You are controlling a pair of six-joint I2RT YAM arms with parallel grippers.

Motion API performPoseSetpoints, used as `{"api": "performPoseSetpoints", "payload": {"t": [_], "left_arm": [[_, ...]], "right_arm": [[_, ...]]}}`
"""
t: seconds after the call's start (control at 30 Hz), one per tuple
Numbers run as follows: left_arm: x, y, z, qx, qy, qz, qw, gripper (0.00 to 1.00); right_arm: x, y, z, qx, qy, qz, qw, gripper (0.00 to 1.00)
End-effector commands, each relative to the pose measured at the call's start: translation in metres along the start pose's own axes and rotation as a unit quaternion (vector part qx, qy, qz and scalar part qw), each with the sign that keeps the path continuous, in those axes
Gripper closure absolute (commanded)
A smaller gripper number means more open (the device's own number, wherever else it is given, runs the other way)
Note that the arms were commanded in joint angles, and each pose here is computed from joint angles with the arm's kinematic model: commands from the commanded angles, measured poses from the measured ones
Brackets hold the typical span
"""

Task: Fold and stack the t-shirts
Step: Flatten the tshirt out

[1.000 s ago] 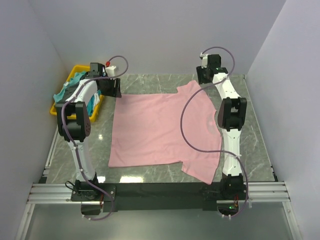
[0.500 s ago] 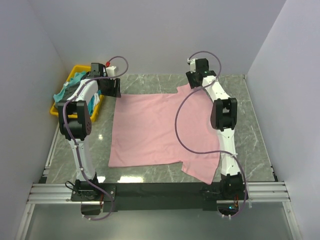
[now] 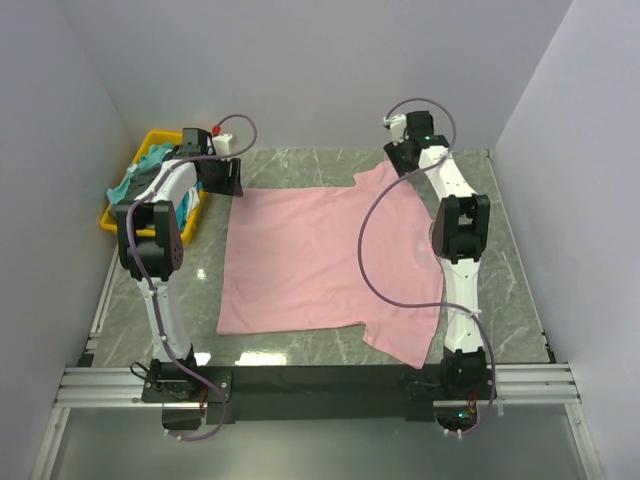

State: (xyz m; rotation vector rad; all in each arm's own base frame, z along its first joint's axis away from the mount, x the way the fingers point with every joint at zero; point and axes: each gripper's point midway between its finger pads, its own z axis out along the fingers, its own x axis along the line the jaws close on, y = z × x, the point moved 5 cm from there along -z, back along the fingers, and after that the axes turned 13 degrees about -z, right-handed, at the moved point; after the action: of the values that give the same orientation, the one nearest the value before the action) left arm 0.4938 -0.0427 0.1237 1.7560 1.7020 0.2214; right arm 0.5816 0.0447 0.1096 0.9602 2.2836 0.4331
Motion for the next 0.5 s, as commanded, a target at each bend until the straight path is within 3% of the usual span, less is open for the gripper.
{"api": "performPoseSetpoints", "payload": {"t": [0.0,0.2,0.47], "left_arm": [[-0.005,0.006,-0.007,-0.018,-0.009,-0.003,1.000,0.37],[-0.003,0.007,-0.007,-0.015,0.000,0.002,1.000,0.37],[0.000,0.008,-0.005,-0.010,0.008,0.005,1.000,0.38]], "right_arm": [[-0.031,-0.005,-0.014,-0.015,0.000,0.020,1.000,0.41],[-0.013,0.003,-0.007,-0.042,0.027,0.011,0.999,0.41],[0.002,0.004,0.006,-0.013,0.024,-0.086,0.996,0.41]]}}
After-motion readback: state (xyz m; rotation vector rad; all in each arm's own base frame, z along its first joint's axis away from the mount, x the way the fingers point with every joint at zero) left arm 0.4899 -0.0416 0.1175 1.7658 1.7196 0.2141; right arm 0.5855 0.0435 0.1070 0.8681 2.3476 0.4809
